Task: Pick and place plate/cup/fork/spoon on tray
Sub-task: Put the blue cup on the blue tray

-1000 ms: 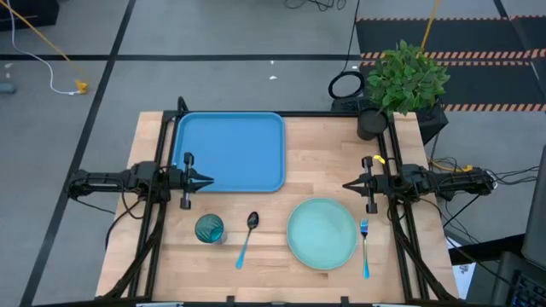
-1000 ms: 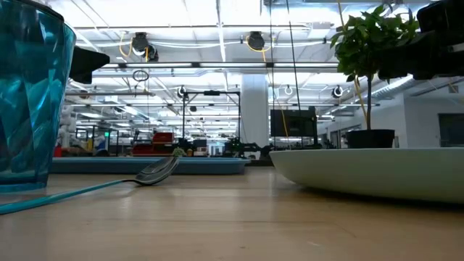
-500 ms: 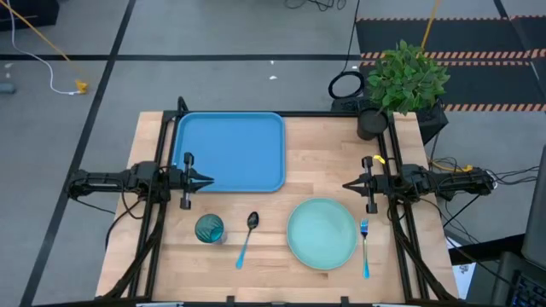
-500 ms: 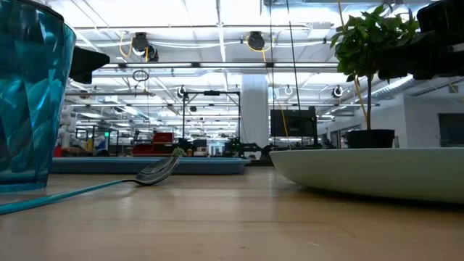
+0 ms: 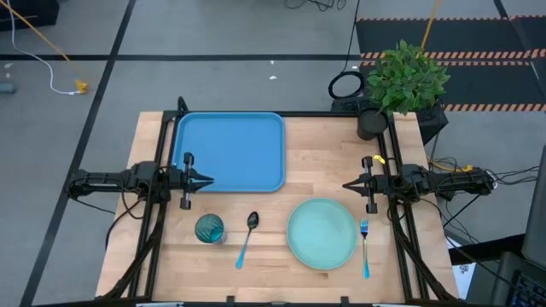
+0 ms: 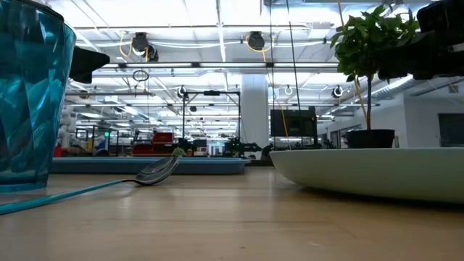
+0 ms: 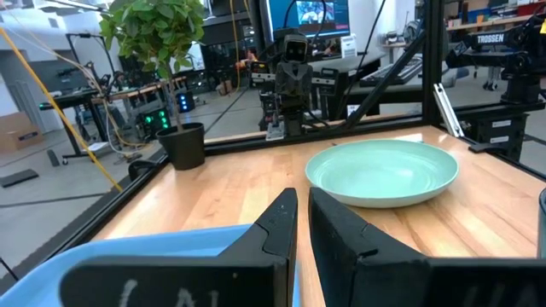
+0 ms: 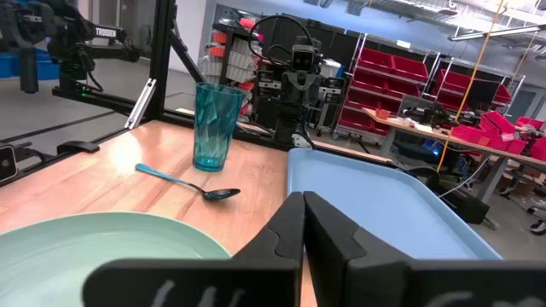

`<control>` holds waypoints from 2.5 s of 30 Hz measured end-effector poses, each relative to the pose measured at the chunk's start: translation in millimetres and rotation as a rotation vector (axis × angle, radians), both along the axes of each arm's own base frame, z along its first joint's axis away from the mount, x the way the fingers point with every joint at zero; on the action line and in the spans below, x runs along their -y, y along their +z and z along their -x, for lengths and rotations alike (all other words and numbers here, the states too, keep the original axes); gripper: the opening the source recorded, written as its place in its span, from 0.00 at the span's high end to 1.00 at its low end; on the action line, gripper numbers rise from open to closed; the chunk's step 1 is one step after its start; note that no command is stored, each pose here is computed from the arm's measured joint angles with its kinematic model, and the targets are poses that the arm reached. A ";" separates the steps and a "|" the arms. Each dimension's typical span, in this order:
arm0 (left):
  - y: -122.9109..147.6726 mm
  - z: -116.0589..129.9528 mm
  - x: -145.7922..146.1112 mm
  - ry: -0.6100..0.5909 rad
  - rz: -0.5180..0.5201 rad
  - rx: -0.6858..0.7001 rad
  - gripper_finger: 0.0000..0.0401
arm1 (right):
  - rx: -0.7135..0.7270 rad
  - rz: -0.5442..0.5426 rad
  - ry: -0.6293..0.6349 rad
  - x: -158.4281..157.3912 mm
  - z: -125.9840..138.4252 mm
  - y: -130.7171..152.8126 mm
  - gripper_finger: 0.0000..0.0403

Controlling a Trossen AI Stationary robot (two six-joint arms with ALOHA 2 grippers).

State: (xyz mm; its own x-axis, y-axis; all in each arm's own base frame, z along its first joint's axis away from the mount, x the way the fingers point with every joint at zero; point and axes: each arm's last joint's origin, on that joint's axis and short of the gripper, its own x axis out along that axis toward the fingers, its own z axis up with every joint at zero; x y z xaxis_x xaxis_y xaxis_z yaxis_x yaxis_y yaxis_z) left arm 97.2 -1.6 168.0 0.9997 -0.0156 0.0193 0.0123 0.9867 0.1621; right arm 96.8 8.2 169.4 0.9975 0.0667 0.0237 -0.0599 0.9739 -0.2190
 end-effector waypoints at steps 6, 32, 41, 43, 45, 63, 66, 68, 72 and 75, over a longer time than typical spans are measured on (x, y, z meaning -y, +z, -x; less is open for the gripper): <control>0.0 0.0 0.0 0.000 0.007 0.000 0.91 | 0.000 0.000 0.000 0.0 0.0 0.0 1.00; 0.0 0.0 0.0 0.000 0.010 0.000 0.91 | 0.000 0.000 0.000 0.0 0.0 0.0 1.00; 1.3 -0.1 -0.1 0.001 0.069 0.016 0.91 | 0.000 0.000 0.000 0.0 0.0 0.0 1.00; 5.3 0.0 -0.1 0.000 0.068 0.058 0.91 | 0.000 0.000 0.000 0.0 0.0 0.0 1.00; 10.2 0.5 -0.1 -0.002 0.062 0.108 0.91 | 0.000 0.000 0.000 0.0 0.0 0.0 1.00; 99.4 -4.2 16.1 -0.250 0.355 0.083 0.91 | 0.044 -0.009 -0.006 0.2 0.2 4.3 1.00; 114.8 -17.6 24.0 -0.252 0.324 0.021 0.91 | 0.086 -0.046 -0.004 0.2 0.6 8.5 1.00; 125.3 -27.9 30.6 -0.258 0.283 -0.024 0.91 | 0.114 -0.082 0.000 0.3 1.0 11.5 1.00; 148.9 -50.6 44.5 -0.255 0.186 -0.148 0.91 | 0.141 -0.174 0.010 0.3 1.5 14.6 1.00; 165.1 -66.2 54.8 -0.246 0.155 -0.274 0.91 | 0.141 -0.238 0.017 0.3 1.5 15.1 1.00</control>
State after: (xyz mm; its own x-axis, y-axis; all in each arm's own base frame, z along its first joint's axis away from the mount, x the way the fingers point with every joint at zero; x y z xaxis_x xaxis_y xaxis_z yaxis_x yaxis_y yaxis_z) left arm 163.4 -56.4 333.1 0.9349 -0.2730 -0.2269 0.2733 0.9614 -0.0307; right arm 95.2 7.8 184.4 0.9820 0.0595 0.1794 -0.0621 0.9980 0.0090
